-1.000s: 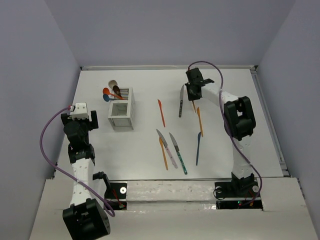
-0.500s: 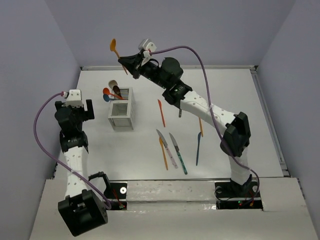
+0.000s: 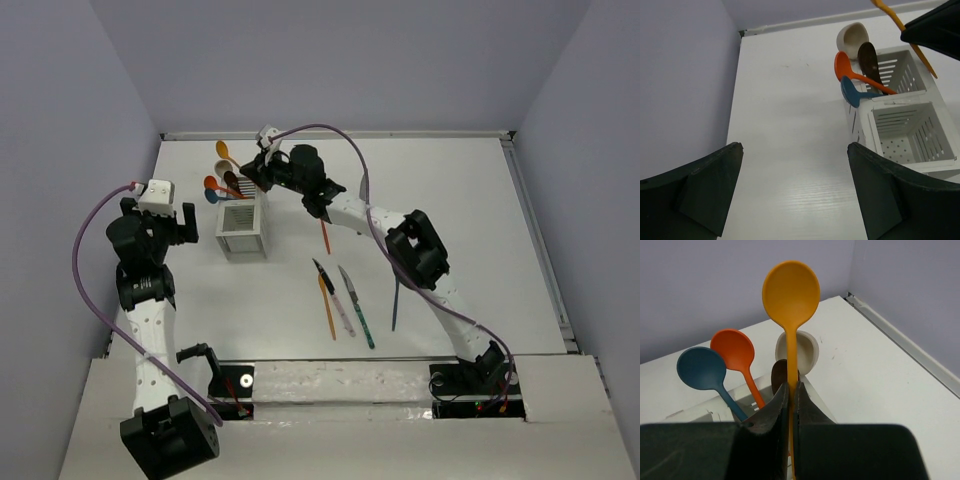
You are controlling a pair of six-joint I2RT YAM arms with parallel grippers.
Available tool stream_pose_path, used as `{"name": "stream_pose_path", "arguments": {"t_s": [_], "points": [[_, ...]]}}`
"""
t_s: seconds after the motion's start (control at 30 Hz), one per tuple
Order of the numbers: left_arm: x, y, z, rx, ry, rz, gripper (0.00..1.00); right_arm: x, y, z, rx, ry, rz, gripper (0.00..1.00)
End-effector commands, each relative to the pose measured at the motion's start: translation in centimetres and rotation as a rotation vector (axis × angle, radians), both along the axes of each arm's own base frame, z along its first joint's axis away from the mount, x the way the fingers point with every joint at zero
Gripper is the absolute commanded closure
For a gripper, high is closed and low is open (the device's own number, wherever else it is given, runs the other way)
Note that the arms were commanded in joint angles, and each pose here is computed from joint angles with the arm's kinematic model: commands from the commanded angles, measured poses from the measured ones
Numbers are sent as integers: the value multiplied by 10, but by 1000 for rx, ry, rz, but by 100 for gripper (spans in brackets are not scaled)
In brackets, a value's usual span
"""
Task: Sort the eating utensils into containers
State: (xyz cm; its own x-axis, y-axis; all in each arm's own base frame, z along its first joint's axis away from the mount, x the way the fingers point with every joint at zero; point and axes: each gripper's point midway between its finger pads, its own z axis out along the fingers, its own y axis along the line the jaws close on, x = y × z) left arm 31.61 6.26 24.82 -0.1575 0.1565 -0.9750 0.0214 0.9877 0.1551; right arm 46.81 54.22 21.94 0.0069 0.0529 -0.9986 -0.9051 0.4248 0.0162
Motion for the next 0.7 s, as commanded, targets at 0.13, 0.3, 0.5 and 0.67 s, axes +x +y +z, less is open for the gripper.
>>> {"name": "stream_pose_path", "arguments": {"t_s": [0.13,0.3,0.5,0.67], "points": [[3,4,-27,-8,54,5,1,-13,19,28,47,-111,7,100],[4,4,-37,-10,66,7,1,-11,5,68,110,-171,-55,100],[6,6,-38,-12,59,15,1,-33,-1,133,257,-207,8,100],[7,6,-42,-17,72,15,1,-40,9,155,399,-197,56,100]]}}
